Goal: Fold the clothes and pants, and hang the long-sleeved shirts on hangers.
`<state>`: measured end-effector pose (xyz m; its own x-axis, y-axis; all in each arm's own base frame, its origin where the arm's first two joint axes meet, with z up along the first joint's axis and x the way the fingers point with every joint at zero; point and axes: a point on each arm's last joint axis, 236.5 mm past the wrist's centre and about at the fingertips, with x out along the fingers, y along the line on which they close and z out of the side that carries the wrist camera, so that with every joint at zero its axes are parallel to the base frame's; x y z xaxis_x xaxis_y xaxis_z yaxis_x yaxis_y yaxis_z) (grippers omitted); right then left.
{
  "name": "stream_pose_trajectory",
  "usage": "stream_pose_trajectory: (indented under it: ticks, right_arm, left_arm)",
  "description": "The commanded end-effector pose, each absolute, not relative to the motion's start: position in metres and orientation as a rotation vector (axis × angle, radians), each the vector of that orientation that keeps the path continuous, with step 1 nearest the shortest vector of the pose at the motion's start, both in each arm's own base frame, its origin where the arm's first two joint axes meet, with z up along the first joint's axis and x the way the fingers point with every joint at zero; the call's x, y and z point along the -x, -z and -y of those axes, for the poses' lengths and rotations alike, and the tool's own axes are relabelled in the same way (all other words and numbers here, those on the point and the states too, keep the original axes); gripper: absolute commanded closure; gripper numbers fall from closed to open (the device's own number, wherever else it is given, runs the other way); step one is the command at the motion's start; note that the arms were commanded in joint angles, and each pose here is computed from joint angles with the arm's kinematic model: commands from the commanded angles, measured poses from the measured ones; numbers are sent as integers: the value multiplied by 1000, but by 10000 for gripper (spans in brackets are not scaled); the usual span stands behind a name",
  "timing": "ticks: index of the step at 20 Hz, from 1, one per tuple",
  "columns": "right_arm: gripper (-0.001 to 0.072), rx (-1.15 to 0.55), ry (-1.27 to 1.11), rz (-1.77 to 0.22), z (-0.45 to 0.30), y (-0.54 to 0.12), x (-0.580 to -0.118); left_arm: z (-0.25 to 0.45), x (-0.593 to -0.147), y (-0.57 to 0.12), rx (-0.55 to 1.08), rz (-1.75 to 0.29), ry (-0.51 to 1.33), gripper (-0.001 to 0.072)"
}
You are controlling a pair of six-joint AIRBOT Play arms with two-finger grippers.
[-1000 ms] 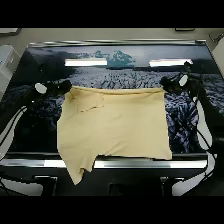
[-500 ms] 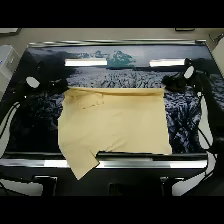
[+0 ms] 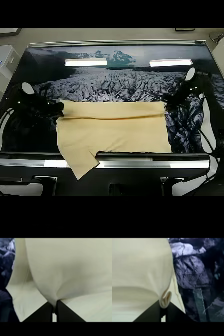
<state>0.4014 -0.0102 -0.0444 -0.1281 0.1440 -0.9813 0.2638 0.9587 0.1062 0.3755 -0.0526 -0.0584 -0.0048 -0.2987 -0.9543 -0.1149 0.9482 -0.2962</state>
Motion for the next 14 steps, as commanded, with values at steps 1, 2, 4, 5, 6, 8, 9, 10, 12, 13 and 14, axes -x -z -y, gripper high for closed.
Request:
stream_pose_trajectory:
  ticks: [1,2,4,5,6,8,9,10,12,13,14]
  right_arm:
    - [667,-343,80,-1850,-2,64,-367]
    - [667,-344,81,-1861,-2,66,-364]
    - [667,-345,82,-1883,-2,68,-359]
    - [667,-342,83,-1892,-2,68,-357]
    - [667,-336,88,-1892,0,68,-356]
    - [666,-326,99,-1869,3,70,-361]
    - [666,-328,100,-1854,3,71,-365]
    - [666,-330,103,-1842,3,72,-367]
    - [663,-338,115,-1834,4,73,-369]
    - [576,-341,118,-1832,4,73,-370]
    - [350,-333,118,-1835,5,72,-369]
  left_arm:
    - [54,-337,82,319,-1702,151,681]
    - [54,-334,84,321,-1712,149,681]
    - [54,-334,86,322,-1713,149,681]
    - [54,-335,85,322,-1706,148,682]
    - [53,-337,84,322,-1703,147,681]
    - [52,-337,84,325,-1701,145,681]
    - [52,-337,85,326,-1703,145,681]
    - [52,-337,85,326,-1705,145,681]
    - [52,-337,86,329,-1707,141,679]
    - [52,-337,86,329,-1708,141,623]
    - [50,-335,84,331,-1714,141,415]
